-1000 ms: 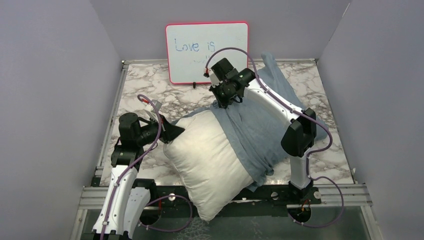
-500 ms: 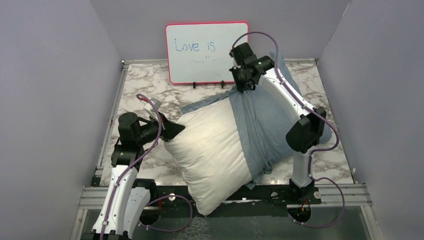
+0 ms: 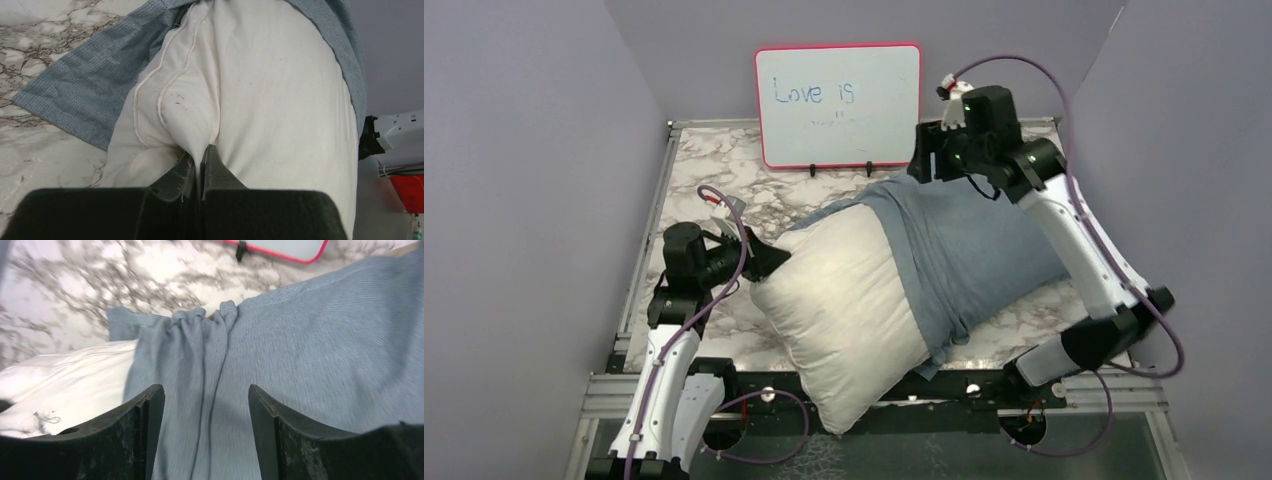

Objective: Remove the pillowcase from the pillow
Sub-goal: Remove the pillow from the pillowcase.

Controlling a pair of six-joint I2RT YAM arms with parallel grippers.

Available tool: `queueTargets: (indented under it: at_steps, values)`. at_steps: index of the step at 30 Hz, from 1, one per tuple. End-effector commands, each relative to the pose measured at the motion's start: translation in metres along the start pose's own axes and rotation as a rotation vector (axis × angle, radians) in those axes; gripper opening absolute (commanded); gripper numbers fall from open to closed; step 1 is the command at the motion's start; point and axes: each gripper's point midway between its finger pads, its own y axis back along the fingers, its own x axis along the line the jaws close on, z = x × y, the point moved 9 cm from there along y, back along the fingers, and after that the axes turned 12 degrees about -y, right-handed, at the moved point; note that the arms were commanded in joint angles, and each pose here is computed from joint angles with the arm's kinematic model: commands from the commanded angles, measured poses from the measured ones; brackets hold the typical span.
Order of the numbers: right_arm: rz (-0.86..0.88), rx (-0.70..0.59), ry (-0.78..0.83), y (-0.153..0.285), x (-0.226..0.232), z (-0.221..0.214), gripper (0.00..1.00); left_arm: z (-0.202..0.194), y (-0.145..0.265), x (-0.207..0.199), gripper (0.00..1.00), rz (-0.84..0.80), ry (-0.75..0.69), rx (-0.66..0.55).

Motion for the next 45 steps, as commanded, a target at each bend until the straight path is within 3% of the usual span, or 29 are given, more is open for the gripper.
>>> queueTargets:
  at_steps: [1,7,12,13,14,15,17,24,31,36,40,45]
  values:
    - [0.082,-0.079,-0.051,0.045,0.001,-0.020,0.67,0.016,-0.002,0.009,0.00,0.107,0.017,-0.002]
    - [0.119,-0.020,-0.193,0.068,-0.017,-0.095,0.68,0.077,-0.019,0.034,0.00,0.291,0.039,-0.018]
    - [0.241,0.045,-0.352,0.074,-0.016,-0.138,0.69,0.142,-0.045,0.079,0.00,0.496,0.050,0.018]
    - [0.269,0.071,-0.378,0.074,-0.015,-0.146,0.69,0.146,-0.054,0.093,0.15,0.527,0.078,0.049]
    - [0.289,0.092,-0.402,0.074,-0.014,-0.152,0.69,0.149,-0.059,0.102,0.46,0.542,0.096,0.070]
    - [0.300,0.112,-0.423,0.075,-0.015,-0.158,0.69,0.150,-0.062,0.109,0.69,0.556,0.115,0.089]
    - [0.315,0.136,-0.443,0.076,-0.016,-0.169,0.69,0.144,-0.066,0.115,0.96,0.571,0.151,0.132]
    - [0.323,0.177,-0.465,0.073,-0.024,-0.194,0.71,0.131,-0.030,0.094,0.98,0.642,0.138,0.086]
    - [0.419,0.267,-0.601,0.046,-0.023,-0.223,0.71,0.087,0.000,0.047,0.99,0.552,0.239,0.063]
    - [0.413,0.243,-0.727,0.027,-0.029,-0.239,0.71,0.085,0.017,0.014,0.99,0.479,0.259,0.035]
    - [0.457,0.280,-0.781,0.009,-0.030,-0.250,0.71,0.079,0.007,0.000,0.99,0.389,0.279,0.100]
    - [0.395,0.267,-0.807,-0.005,-0.032,-0.250,0.49,0.056,-0.031,-0.052,0.99,0.265,0.210,0.242]
